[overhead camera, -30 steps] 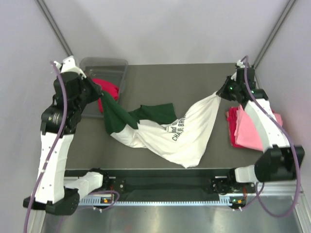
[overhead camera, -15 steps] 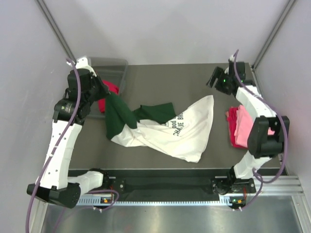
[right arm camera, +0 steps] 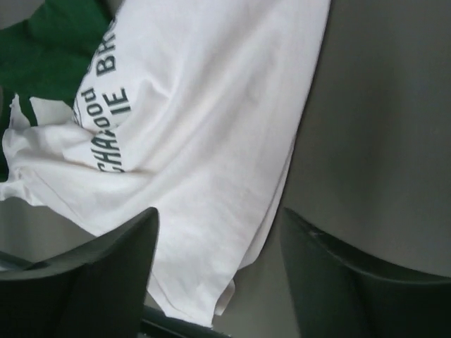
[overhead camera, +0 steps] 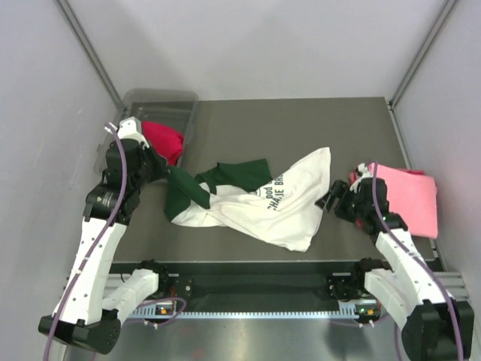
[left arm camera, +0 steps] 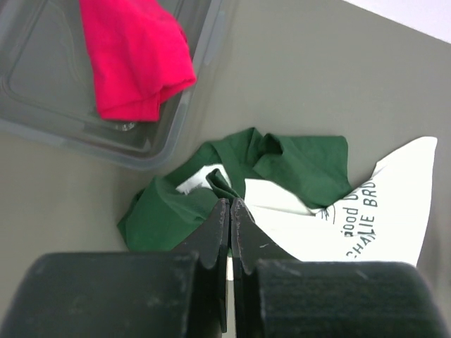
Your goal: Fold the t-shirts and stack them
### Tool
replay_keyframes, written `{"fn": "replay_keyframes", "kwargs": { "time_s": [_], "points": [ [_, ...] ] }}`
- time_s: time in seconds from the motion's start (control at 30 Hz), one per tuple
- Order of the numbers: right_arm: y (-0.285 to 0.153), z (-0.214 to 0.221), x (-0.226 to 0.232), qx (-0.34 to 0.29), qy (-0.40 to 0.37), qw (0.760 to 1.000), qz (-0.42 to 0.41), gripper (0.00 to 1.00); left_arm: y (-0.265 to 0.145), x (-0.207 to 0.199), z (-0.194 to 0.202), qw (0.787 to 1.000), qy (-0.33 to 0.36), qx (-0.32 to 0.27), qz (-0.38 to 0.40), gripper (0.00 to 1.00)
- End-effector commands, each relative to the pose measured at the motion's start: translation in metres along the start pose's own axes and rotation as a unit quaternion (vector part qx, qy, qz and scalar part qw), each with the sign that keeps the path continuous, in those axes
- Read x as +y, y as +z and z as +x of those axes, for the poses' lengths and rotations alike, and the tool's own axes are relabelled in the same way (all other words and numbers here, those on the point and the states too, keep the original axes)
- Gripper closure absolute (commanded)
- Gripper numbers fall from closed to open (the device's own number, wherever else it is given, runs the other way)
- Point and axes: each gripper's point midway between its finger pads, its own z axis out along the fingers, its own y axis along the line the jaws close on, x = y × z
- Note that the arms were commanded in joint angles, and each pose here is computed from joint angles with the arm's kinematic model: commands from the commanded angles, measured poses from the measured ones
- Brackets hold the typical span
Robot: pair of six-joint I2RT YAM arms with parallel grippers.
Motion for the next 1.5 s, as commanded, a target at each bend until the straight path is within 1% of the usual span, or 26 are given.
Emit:
{"fn": "replay_keyframes", "kwargs": {
  "time_s": [0.0, 0.03, 0.07, 0.1, 0.13, 0.2, 0.27, 0.37, 0.53, 0.63, 0.67, 0.7, 0.77, 0.83, 0.93, 0.97, 1.03, 1.07, 1.13, 1.23, 1.3, 1.33, 1.37, 1.4, 1.43, 1.47],
  "points": [
    [-0.009, 0.038, 0.005, 0.03, 0.056, 0.997, -0.038, 0.36, -0.001, -0.002, -0.002, 0.999, -0.019, -0.028, 0.016, 1.0],
    [-0.011, 0.057, -0.004, 0.052, 0.062, 0.997, -0.017, 0.37, -0.001, -0.002, 0.001, 0.999, -0.021, -0.026, 0.018, 1.0],
    [-0.013, 0.06, -0.012, 0.045, 0.058, 0.997, 0.006, 0.38, 0.002, -0.001, 0.009, 1.0, -0.02, -0.016, 0.018, 1.0],
    [-0.018, 0.061, -0.011, 0.036, 0.057, 0.998, 0.006, 0.39, 0.003, -0.001, 0.012, 1.0, -0.02, -0.011, 0.021, 1.0],
    [-0.021, 0.073, -0.011, 0.053, 0.052, 0.997, 0.012, 0.39, 0.004, -0.001, 0.014, 1.0, -0.019, -0.011, 0.022, 1.0],
    [-0.023, 0.078, -0.007, 0.053, 0.052, 0.997, 0.012, 0.39, 0.008, 0.004, 0.021, 1.0, -0.016, -0.005, 0.014, 1.0],
    [-0.024, 0.087, -0.006, 0.063, 0.034, 0.997, 0.025, 0.4, 0.009, 0.007, 0.022, 1.0, -0.016, -0.008, 0.007, 1.0],
    [-0.024, 0.101, 0.001, 0.085, 0.024, 0.996, 0.027, 0.44, 0.007, 0.013, 0.019, 1.0, -0.021, -0.021, -0.007, 1.0],
    [-0.026, 0.12, 0.01, 0.105, 0.006, 0.994, 0.021, 0.44, 0.004, 0.019, 0.014, 0.999, -0.021, -0.034, -0.022, 1.0],
    [-0.019, 0.118, 0.015, 0.093, 0.0, 0.996, 0.013, 0.46, 0.003, 0.017, 0.011, 0.999, -0.02, -0.036, -0.021, 1.0],
    [-0.016, 0.12, 0.015, 0.1, -0.002, 0.995, 0.016, 0.53, 0.003, 0.017, 0.01, 0.999, -0.022, -0.038, -0.02, 1.0],
    [-0.014, 0.117, 0.023, 0.096, -0.005, 0.995, 0.002, 0.56, 0.003, 0.016, 0.009, 0.999, -0.024, -0.038, -0.019, 1.0],
    [-0.011, 0.119, 0.026, 0.105, -0.008, 0.994, 0.005, 0.57, 0.004, 0.015, 0.009, 0.999, -0.026, -0.036, -0.016, 1.0],
    [-0.009, 0.117, 0.035, 0.104, -0.014, 0.995, -0.003, 0.61, 0.003, 0.013, 0.008, 0.999, -0.029, -0.036, -0.013, 1.0],
    [-0.006, 0.117, 0.041, 0.112, -0.017, 0.994, -0.008, 0.75, 0.001, 0.012, 0.007, 0.999, -0.028, -0.036, -0.011, 1.0],
    [-0.005, 0.115, 0.043, 0.109, -0.021, 0.994, -0.007, 0.9, 0.001, 0.013, 0.006, 0.999, -0.027, -0.038, -0.015, 1.0],
    [-0.008, 0.105, 0.047, 0.096, -0.027, 0.995, -0.002, 0.99, -0.001, 0.014, 0.003, 0.999, -0.026, -0.043, -0.017, 1.0],
    [-0.009, 0.099, 0.04, 0.085, -0.035, 0.996, 0.019, 1.0, -0.001, 0.015, 0.002, 0.999, -0.024, -0.044, -0.02, 1.0],
    [-0.012, 0.081, 0.046, 0.059, -0.04, 0.997, 0.025, 1.0, -0.001, 0.016, 0.0, 0.998, -0.024, -0.047, -0.023, 1.0],
    [-0.016, 0.075, 0.058, 0.066, -0.05, 0.996, 0.017, 0.98, -0.001, 0.015, -0.005, 0.998, -0.022, -0.047, -0.028, 1.0],
    [-0.016, 0.079, 0.063, 0.081, -0.055, 0.995, 0.008, 0.89, -0.001, 0.014, -0.005, 0.998, -0.022, -0.047, -0.024, 1.0],
    [-0.017, 0.085, 0.066, 0.098, -0.054, 0.994, -0.004, 0.7, -0.001, 0.015, -0.005, 0.998, -0.024, -0.051, -0.026, 1.0],
    [-0.02, 0.088, 0.069, 0.105, -0.054, 0.993, -0.015, 0.6, -0.002, 0.015, -0.005, 0.998, -0.028, -0.054, -0.026, 1.0],
    [-0.018, 0.091, 0.068, 0.105, -0.051, 0.993, -0.019, 0.53, -0.003, 0.014, -0.007, 0.997, -0.029, -0.061, -0.022, 1.0],
    [-0.021, 0.098, 0.074, 0.122, -0.048, 0.99, -0.042, 0.51, -0.004, 0.013, -0.008, 0.997, -0.028, -0.063, -0.02, 1.0],
    [-0.023, 0.099, 0.075, 0.118, -0.043, 0.991, -0.052, 0.51, -0.004, 0.014, -0.008, 0.997, -0.029, -0.063, -0.019, 1.0]
  ]
}}
